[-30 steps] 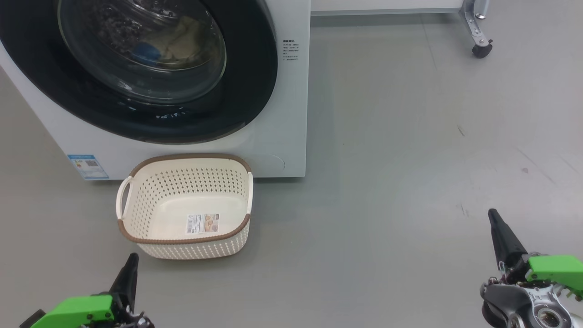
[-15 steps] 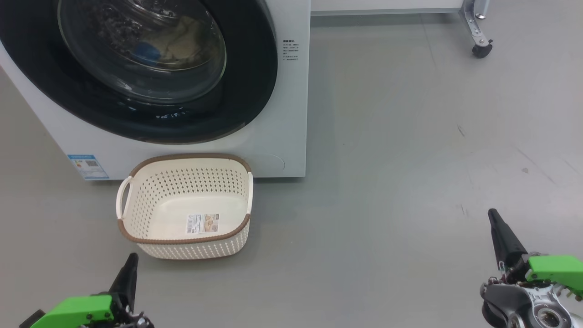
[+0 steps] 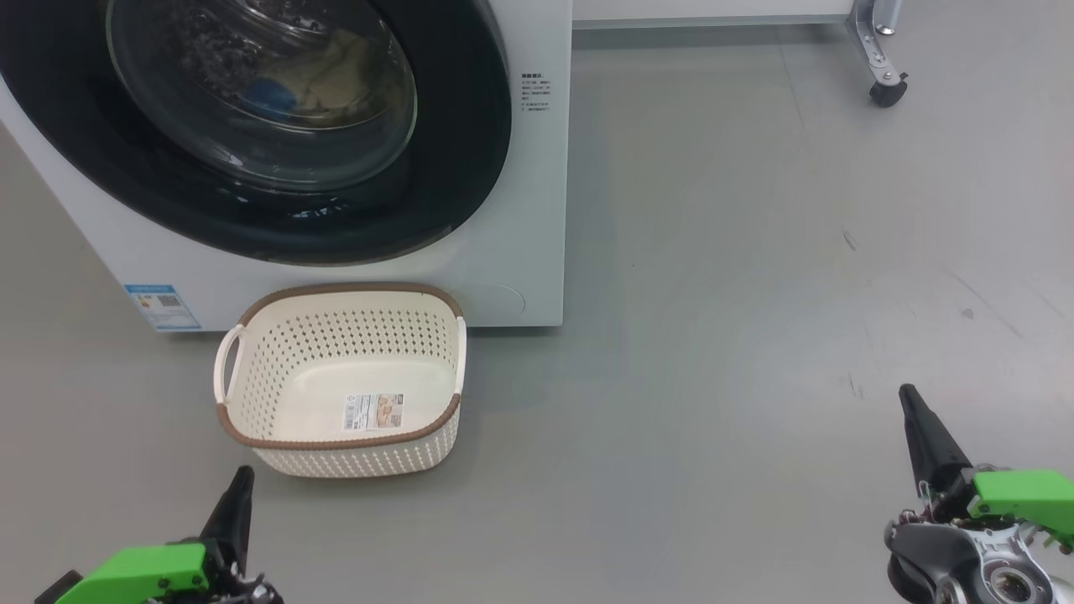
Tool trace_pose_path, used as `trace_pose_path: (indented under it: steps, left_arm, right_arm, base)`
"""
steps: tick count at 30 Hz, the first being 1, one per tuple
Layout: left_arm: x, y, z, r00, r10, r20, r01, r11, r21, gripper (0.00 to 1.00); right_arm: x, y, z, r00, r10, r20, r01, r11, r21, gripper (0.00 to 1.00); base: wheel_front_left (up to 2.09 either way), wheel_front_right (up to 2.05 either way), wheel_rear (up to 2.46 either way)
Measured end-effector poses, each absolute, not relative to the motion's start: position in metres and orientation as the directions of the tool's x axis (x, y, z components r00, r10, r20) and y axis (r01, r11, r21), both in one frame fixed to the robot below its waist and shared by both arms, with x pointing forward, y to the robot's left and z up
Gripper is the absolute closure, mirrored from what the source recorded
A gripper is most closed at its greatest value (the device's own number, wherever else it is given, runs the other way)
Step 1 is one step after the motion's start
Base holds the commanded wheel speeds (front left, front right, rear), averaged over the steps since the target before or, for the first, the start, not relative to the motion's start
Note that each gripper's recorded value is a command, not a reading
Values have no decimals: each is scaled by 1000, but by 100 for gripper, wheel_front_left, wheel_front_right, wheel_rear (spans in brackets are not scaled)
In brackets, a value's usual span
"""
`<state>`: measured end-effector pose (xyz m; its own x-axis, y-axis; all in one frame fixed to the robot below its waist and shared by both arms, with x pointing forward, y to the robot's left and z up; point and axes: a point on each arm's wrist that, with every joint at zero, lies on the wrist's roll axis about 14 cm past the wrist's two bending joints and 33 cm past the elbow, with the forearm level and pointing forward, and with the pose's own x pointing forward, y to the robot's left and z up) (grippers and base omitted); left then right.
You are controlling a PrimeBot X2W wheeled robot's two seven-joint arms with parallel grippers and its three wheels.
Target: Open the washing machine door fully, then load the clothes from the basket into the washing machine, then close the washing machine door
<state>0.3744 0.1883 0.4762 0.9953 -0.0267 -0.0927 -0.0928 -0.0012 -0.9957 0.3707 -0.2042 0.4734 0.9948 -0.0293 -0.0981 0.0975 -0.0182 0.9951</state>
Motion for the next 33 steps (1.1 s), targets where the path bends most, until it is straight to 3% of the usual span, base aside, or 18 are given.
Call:
trace_pose_path:
  steps: [33]
  left_arm:
    - [375, 189, 477, 995, -25, -92, -92, -3, -996, 100]
  right_arm:
    - [371, -204, 473, 995, -29, -98, 97, -18, 995, 100]
  base:
    - [0, 0, 0]
